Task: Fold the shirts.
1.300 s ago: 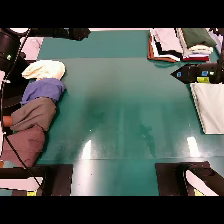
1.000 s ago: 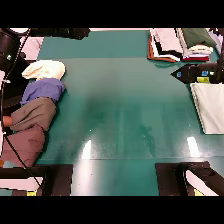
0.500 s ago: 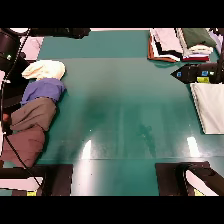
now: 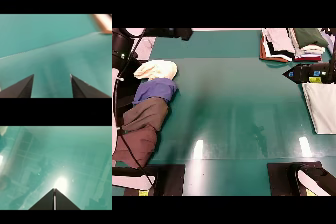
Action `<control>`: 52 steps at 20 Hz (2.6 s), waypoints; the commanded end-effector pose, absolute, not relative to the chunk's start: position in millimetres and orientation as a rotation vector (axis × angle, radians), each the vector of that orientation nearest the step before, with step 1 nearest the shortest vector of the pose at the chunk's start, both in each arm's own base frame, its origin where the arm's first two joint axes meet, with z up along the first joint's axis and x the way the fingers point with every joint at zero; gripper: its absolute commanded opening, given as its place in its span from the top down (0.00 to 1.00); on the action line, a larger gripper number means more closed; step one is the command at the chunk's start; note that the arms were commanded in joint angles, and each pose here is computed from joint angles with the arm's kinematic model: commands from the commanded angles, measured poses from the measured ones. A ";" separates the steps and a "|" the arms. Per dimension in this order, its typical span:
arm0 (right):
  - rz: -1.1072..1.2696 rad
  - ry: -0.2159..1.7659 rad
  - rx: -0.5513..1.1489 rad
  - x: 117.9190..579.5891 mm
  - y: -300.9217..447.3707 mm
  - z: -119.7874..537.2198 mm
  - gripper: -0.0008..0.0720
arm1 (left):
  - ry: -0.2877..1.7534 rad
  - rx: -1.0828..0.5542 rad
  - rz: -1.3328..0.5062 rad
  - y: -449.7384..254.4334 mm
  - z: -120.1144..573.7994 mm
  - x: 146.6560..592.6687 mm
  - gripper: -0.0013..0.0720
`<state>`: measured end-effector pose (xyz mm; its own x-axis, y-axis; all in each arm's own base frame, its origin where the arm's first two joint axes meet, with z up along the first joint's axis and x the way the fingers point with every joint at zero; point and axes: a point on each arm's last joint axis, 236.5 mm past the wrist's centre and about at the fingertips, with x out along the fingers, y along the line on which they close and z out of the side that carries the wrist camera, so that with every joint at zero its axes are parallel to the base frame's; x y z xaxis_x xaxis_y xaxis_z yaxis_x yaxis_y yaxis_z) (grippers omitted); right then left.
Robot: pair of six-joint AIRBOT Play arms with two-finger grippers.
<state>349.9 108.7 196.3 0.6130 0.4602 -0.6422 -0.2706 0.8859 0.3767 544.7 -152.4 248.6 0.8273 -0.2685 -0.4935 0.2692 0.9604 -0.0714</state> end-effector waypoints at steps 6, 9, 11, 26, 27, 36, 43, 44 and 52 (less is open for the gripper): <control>0.431 0.818 0.251 347.7 109.6 195.1 0.96 | 0.829 -0.024 0.064 11.2 90.8 598.6 0.24; 0.431 0.817 0.251 347.7 109.6 195.2 0.96 | 0.912 -0.043 0.111 40.9 38.6 603.7 0.24; 0.430 0.816 0.251 348.1 109.5 195.3 0.96 | 0.953 -0.050 0.126 50.8 7.9 606.5 0.24; 0.419 0.513 0.227 372.8 104.5 300.9 0.96 | 0.367 0.088 -0.014 -12.7 330.0 548.2 0.96; 0.419 0.481 0.214 374.5 103.6 316.6 0.96 | 0.319 0.120 -0.056 -32.7 361.2 522.3 0.96; 0.455 0.340 0.153 387.2 107.6 400.2 0.96 | 0.293 0.249 -0.771 -320.6 357.3 368.7 0.95; 0.492 0.380 0.103 373.7 113.3 410.0 0.96 | 0.492 0.221 -0.755 -333.7 288.7 393.1 0.36; 0.493 0.383 0.101 372.7 113.4 409.4 0.96 | 0.588 0.198 -0.683 -300.7 273.4 404.3 0.36; 0.496 0.397 0.096 369.6 113.8 406.9 0.96 | 1.095 0.004 -0.349 -125.8 148.8 380.6 0.36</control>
<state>371.1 113.1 408.6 0.8103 0.4785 -0.3382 -0.4416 0.8781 0.1842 409.4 -164.5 193.3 0.5084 -0.3227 -0.7983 0.3870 0.9138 -0.1230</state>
